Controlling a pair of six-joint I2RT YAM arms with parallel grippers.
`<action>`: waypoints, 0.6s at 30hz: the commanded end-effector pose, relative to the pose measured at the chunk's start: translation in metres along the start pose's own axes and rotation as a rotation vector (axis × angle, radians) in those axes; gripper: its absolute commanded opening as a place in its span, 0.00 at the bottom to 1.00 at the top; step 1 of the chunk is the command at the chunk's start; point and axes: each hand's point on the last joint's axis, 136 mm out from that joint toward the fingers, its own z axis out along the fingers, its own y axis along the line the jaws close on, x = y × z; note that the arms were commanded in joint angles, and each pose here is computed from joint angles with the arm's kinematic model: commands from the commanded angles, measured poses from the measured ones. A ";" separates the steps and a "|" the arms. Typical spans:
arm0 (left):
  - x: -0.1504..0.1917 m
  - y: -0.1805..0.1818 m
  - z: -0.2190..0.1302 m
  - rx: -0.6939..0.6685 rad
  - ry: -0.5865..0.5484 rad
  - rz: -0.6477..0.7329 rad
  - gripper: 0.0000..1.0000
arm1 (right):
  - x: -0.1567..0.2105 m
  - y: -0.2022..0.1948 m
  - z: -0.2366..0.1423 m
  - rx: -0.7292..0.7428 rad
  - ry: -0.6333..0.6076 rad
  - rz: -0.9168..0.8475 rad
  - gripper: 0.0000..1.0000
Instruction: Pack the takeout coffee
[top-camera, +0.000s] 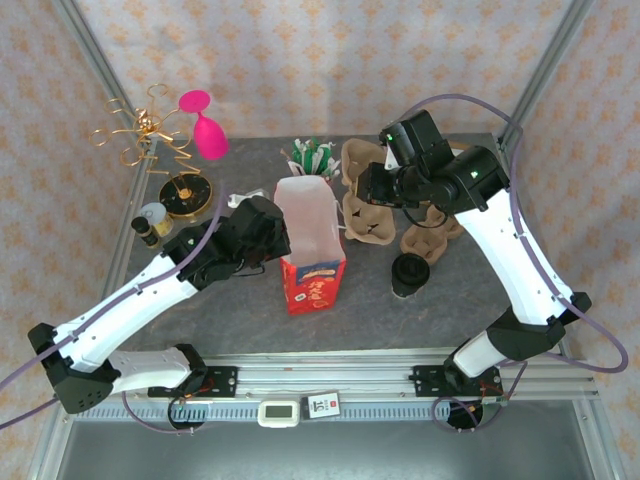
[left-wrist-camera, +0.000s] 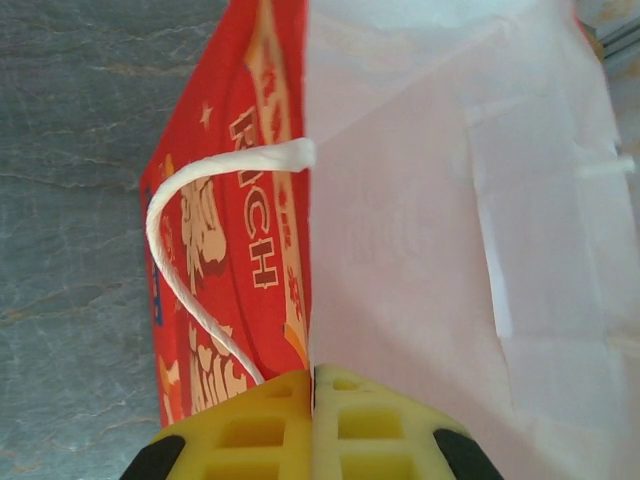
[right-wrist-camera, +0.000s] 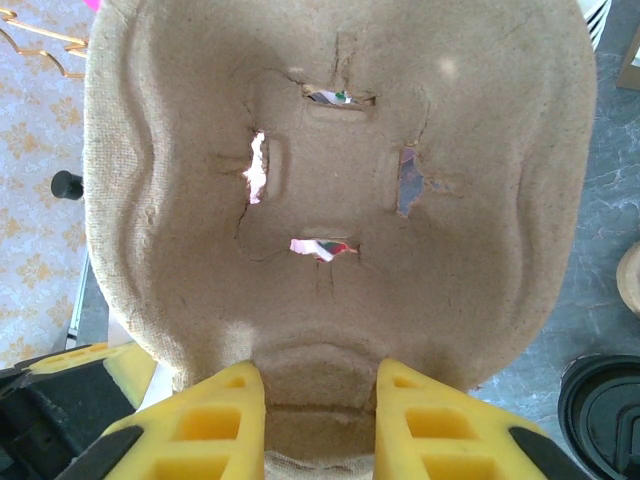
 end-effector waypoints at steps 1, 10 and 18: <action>-0.006 0.008 -0.001 -0.047 -0.013 0.028 0.00 | -0.001 0.007 -0.011 -0.028 -0.013 0.010 0.23; -0.021 0.012 -0.008 -0.028 -0.053 0.018 0.36 | 0.007 0.044 0.005 -0.061 0.019 -0.024 0.22; -0.035 0.012 -0.007 0.042 -0.061 0.005 0.35 | 0.021 0.082 0.022 -0.088 0.045 -0.018 0.21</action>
